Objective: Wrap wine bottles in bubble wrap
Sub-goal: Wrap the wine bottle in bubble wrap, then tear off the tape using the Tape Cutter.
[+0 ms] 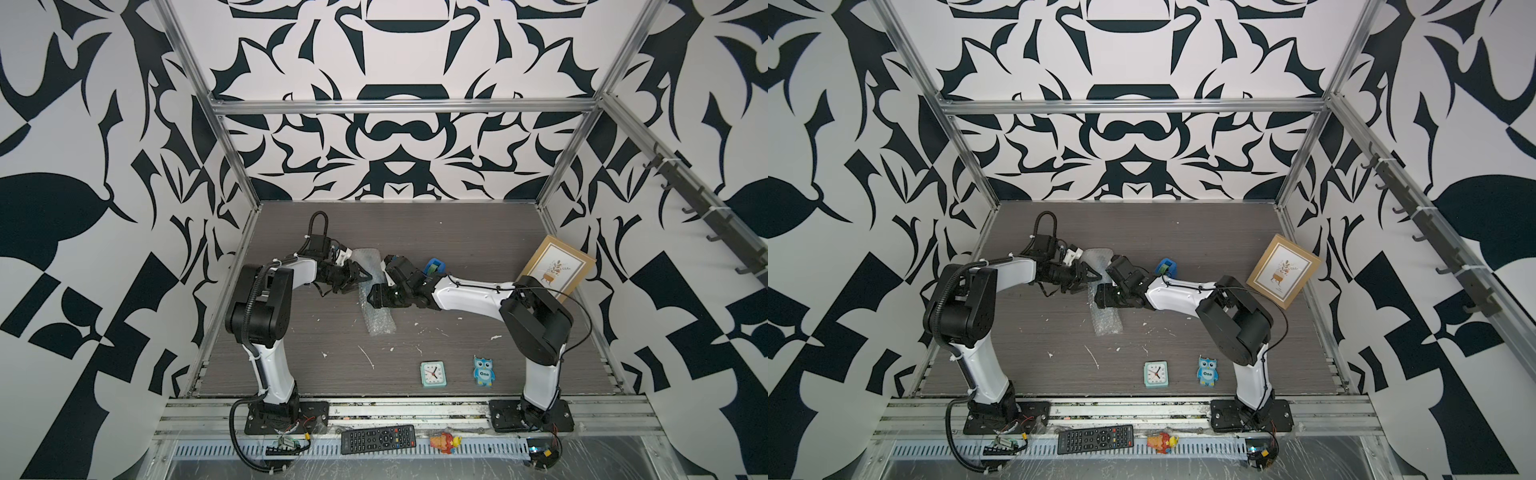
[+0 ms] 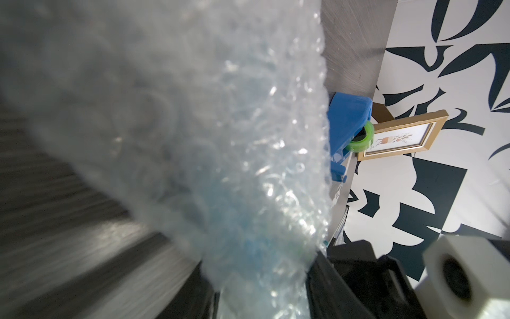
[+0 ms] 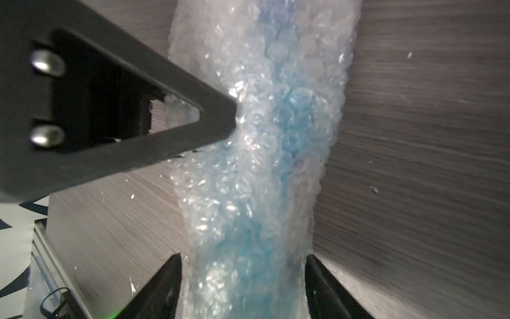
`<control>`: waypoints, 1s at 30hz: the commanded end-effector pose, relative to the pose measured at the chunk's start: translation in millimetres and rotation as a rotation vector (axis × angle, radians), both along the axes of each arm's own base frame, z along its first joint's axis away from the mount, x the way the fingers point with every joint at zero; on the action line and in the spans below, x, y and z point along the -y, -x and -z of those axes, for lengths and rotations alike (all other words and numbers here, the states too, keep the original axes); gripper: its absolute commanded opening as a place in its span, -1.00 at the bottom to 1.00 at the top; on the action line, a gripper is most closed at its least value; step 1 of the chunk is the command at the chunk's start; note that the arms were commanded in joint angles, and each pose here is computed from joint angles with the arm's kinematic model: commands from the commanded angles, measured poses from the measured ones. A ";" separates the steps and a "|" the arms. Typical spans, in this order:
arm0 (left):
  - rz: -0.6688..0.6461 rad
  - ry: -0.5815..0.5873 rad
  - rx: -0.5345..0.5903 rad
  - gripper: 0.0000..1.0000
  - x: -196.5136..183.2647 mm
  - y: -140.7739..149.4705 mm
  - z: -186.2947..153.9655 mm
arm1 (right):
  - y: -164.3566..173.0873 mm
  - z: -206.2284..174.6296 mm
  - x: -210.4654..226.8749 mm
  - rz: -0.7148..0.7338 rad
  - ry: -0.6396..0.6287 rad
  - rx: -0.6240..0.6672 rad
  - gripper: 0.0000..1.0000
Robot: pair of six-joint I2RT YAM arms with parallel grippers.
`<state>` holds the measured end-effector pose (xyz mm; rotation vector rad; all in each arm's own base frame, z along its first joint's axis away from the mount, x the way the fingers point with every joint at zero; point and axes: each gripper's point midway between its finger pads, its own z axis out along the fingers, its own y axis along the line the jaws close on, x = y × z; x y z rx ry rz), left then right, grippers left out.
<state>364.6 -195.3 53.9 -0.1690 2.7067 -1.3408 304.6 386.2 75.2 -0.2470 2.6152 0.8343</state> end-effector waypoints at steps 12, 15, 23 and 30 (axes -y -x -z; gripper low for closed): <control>0.067 -0.141 -0.006 0.50 -31.2 17.1 -3.0 | -10.9 -111.8 40.4 -0.048 0.064 0.244 0.35; 0.086 -0.135 0.017 0.53 -30.5 19.9 -17.5 | -23.0 -110.2 73.1 -0.010 0.081 0.220 0.29; 0.103 -0.159 0.097 0.55 -34.6 27.5 -63.7 | -55.8 -91.0 174.1 0.189 0.051 0.120 -0.02; 0.137 -0.146 0.157 0.37 -15.8 37.8 -100.9 | -74.0 -58.9 217.7 0.287 0.011 0.031 -0.14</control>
